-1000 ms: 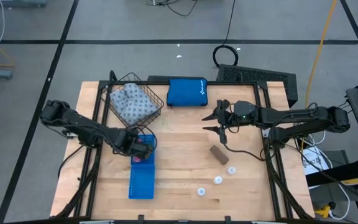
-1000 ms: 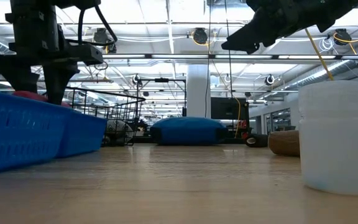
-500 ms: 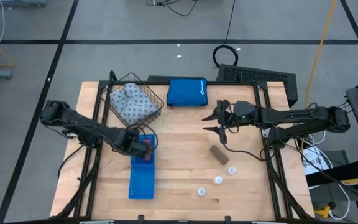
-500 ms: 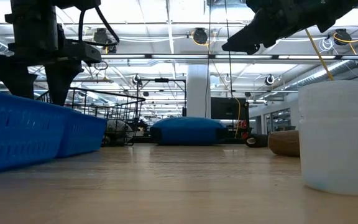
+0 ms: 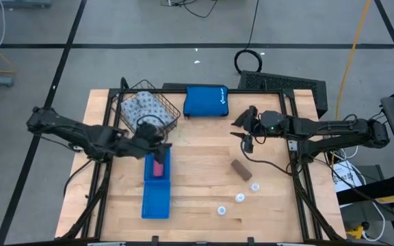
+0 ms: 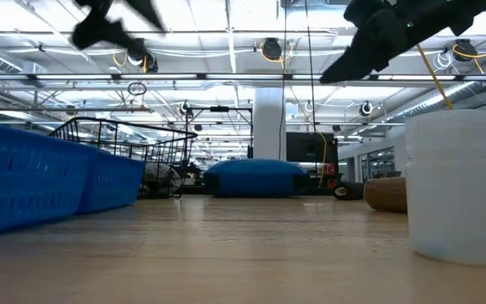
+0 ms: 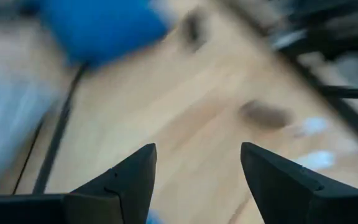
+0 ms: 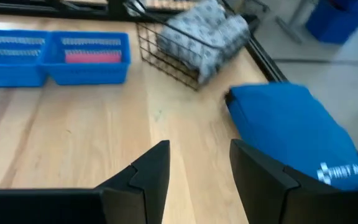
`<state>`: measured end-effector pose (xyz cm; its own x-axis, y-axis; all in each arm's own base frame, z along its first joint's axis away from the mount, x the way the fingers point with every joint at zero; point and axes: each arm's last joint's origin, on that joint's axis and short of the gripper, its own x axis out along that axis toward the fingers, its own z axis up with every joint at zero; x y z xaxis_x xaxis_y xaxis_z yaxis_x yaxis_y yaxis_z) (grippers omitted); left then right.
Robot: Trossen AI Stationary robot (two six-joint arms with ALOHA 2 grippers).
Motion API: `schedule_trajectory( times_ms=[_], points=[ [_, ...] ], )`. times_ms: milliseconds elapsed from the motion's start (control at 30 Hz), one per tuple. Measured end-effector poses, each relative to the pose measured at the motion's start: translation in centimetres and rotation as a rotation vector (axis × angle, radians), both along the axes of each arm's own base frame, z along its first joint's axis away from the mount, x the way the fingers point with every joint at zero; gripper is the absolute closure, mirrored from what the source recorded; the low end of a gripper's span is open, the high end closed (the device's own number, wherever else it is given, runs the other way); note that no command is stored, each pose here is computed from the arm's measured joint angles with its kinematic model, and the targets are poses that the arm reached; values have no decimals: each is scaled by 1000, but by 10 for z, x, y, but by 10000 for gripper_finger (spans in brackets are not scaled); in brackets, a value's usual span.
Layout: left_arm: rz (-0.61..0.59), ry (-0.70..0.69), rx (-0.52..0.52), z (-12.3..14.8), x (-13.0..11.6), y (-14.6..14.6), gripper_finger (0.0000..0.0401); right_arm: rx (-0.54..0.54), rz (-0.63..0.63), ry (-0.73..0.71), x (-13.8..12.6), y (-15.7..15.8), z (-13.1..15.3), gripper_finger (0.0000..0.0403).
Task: Pick & place medical supplies in basket/bin
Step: Put the black bandage into the top blue bin
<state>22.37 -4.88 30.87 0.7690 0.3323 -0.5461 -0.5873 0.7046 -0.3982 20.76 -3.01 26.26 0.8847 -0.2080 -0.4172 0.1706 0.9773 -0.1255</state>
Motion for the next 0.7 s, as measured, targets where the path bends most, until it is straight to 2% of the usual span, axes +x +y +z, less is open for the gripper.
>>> schedule_trajectory(
  times_ms=[100,200,267,433,500,633,700],
  points=[
    [-167,-151,232,26,6,-2,158,39,-33,12,-3,0,-6,248],
    [-300,-214,477,42,8,-4,158,77,-50,38,-5,0,-20,248],
    [-338,-256,569,50,8,-4,158,70,-84,70,-8,-1,-31,248],
    [-381,-190,663,47,8,3,157,26,-278,75,-15,-13,-54,248],
    [-406,-204,641,49,7,9,157,22,-349,97,-17,-23,-58,245],
    [-529,-257,600,44,2,22,157,72,-451,155,-17,-51,-67,227],
    [-530,-278,592,36,-1,31,157,93,-509,177,-15,-68,-70,216]
  ],
)
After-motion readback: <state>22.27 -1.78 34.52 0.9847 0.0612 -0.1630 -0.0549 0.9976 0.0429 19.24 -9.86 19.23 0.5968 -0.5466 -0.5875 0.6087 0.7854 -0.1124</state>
